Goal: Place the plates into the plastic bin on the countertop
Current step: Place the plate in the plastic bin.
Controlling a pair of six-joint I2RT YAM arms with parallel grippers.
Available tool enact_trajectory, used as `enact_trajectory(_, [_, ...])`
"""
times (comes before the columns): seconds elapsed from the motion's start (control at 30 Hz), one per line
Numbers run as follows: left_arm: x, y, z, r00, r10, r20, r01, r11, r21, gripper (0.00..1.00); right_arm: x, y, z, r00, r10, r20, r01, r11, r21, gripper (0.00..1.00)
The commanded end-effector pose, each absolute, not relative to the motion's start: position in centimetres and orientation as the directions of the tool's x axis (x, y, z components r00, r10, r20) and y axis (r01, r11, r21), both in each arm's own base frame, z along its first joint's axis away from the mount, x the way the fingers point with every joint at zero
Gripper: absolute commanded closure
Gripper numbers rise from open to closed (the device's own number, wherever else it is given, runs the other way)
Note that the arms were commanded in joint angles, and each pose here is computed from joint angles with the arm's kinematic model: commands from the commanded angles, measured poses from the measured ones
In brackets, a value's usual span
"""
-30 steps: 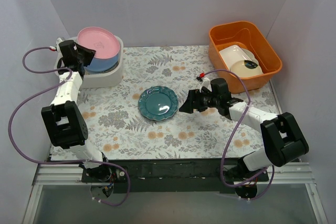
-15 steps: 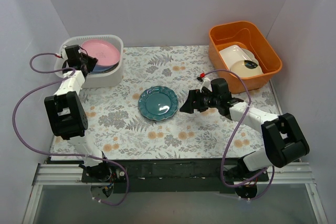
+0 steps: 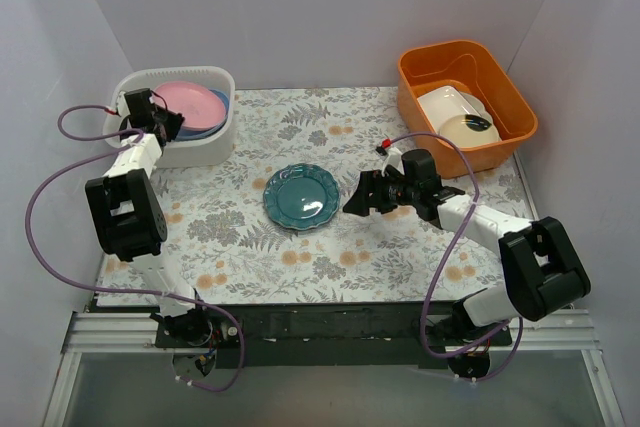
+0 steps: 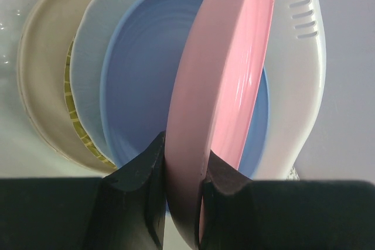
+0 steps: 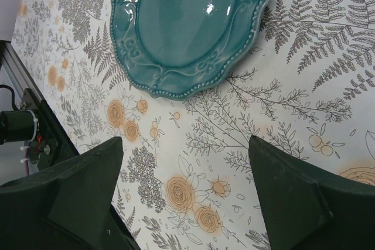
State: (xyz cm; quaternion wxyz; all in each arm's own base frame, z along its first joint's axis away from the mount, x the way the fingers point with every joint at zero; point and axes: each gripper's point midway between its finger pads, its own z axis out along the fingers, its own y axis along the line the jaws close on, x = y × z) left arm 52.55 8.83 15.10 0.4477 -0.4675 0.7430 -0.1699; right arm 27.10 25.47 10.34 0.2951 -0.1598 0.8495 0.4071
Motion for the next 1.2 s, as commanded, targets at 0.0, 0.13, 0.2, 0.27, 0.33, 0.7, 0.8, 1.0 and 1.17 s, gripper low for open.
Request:
enact_trajectory(0.0, [52.2,9.0,18.7,-0.144,-0.811,-0.568,-0.504,0.553,-0.663,0.74,27.8,26.2,11.3,-0.750,-0.041,-0.660,-0.552,0.588,0.591,0.06])
enact_trajectory(0.13, [51.7,9.1,20.3,-0.142,-0.789,-0.598,-0.482,0.583,-0.654,0.52,28.0,26.5,11.0,-0.757,-0.050,-0.652,-0.554,0.579,0.599,0.06])
enact_trajectory(0.2, [51.6,9.1,21.4,-0.141,-0.778,-0.613,-0.471,0.597,-0.649,0.45,28.1,26.6,11.0,-0.756,-0.043,-0.653,-0.553,0.574,0.603,0.06])
enact_trajectory(0.27, [51.1,9.6,21.6,-0.138,-0.769,-0.624,-0.498,0.598,-0.627,0.31,27.9,26.6,10.7,-0.761,-0.042,-0.648,-0.549,0.573,0.608,0.06])
enact_trajectory(0.33, [50.6,9.6,22.3,-0.134,-0.766,-0.629,-0.504,0.599,-0.622,0.23,27.8,26.7,10.6,-0.765,-0.039,-0.643,-0.545,0.571,0.614,0.06])
enact_trajectory(0.7, [45.7,6.7,26.4,-0.103,-0.764,-0.637,-0.362,0.625,-0.691,0.06,27.3,26.2,10.8,-0.763,-0.038,-0.646,-0.542,0.584,0.605,0.07])
enact_trajectory(0.8, [45.4,4.5,27.2,-0.157,-0.748,-0.645,-0.277,0.660,-0.698,0.02,27.3,26.0,10.8,-0.761,-0.028,-0.648,-0.536,0.591,0.603,0.07])
enact_trajectory(1.0, [46.0,-0.3,28.0,-0.273,-0.701,-0.659,-0.151,0.708,-0.690,0.02,27.1,25.8,10.6,-0.763,-0.027,-0.645,-0.530,0.598,0.601,0.06])
enact_trajectory(1.17, [46.0,-2.3,28.2,-0.316,-0.659,-0.682,-0.097,0.738,-0.668,0.02,27.2,25.8,10.5,-0.763,-0.028,-0.646,-0.530,0.600,0.600,0.06])
